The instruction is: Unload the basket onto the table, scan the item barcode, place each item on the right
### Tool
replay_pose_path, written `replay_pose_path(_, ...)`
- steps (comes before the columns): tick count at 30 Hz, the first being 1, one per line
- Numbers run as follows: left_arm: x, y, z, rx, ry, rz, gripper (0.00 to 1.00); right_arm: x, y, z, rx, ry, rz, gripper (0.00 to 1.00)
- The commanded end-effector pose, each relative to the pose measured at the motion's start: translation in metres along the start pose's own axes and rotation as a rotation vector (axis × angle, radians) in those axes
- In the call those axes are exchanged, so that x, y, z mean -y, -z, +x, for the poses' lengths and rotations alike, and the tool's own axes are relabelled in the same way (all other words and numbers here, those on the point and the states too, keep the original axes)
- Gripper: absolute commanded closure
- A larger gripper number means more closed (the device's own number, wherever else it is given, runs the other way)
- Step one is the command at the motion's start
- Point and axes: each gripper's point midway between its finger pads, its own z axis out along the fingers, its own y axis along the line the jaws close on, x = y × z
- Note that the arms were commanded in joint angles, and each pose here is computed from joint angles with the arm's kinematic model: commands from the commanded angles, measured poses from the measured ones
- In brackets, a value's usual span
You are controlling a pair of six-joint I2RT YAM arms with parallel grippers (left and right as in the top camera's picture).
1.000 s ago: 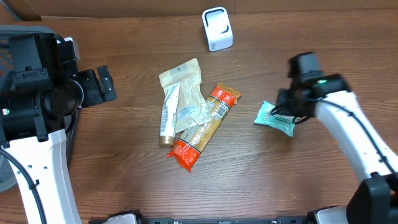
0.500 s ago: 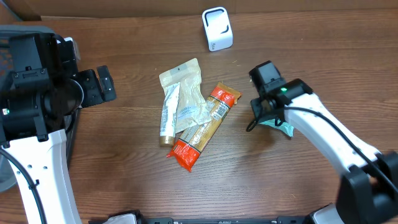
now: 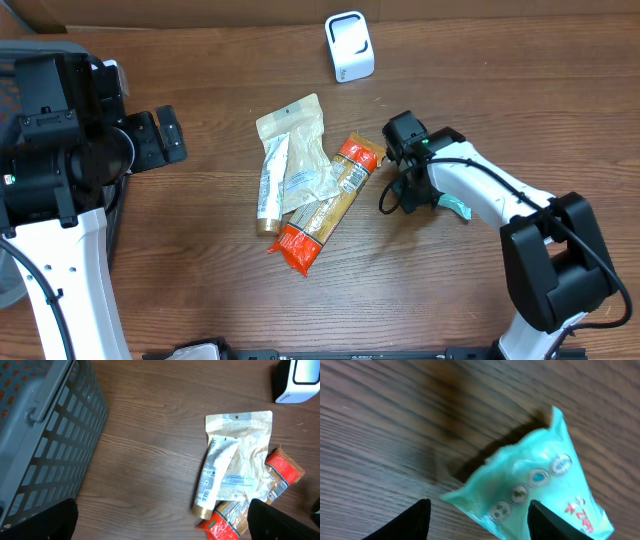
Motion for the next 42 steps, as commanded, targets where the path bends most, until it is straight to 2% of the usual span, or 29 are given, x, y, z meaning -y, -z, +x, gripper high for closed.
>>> replay_pose_path(1,0.000,-0.002,0.000,-0.005,0.010,0.006,0.01,-0.004,-0.002,0.001,0.010,0.048,0.016,0.35)
replay_pose_path(5,0.000,-0.002,0.000,-0.005,0.010,0.006,0.01,0.010,-0.014,0.008,0.007,0.037,0.102,0.33)
replay_pose_path(7,0.000,-0.002,0.000,-0.005,0.010,0.006,0.00,0.019,-0.019,0.009,0.016,0.027,0.151,0.28)
replay_pose_path(12,0.000,-0.002,0.000,-0.005,0.009,0.006,0.00,0.025,-0.025,0.009,0.036,-0.002,0.177,0.28)
replay_pose_path(16,0.000,-0.002,0.000,-0.005,0.010,0.006,0.00,0.024,-0.025,0.007,0.046,-0.027,0.169,0.46)
replay_pose_path(22,0.000,-0.002,0.000,-0.005,0.010,0.006,0.01,0.024,-0.024,-0.006,0.111,-0.171,0.164,0.94)
replay_pose_path(26,0.000,-0.002,0.000,-0.005,0.010,0.006,0.00,0.024,-0.019,-0.013,0.134,-0.261,0.145,0.96)
replay_pose_path(28,0.000,-0.002,0.000,-0.005,0.009,0.006,0.01,0.010,-0.007,-0.021,0.132,-0.263,0.049,0.96)
replay_pose_path(32,0.000,-0.002,0.000,-0.005,0.010,0.006,0.00,-0.026,0.059,-0.053,0.185,-0.264,-0.312,0.96)
replay_pose_path(36,0.000,-0.002,0.000,-0.005,0.009,0.006,0.01,-0.041,0.118,-0.069,0.239,-0.282,-0.622,0.96)
replay_pose_path(39,0.000,-0.002,0.000,-0.005,0.010,0.006,0.00,-0.050,0.138,-0.068,0.232,-0.309,-0.861,0.96)
replay_pose_path(42,0.000,-0.002,0.000,-0.005,0.010,0.006,0.00,-0.049,0.131,-0.060,0.171,-0.404,-1.000,0.96)
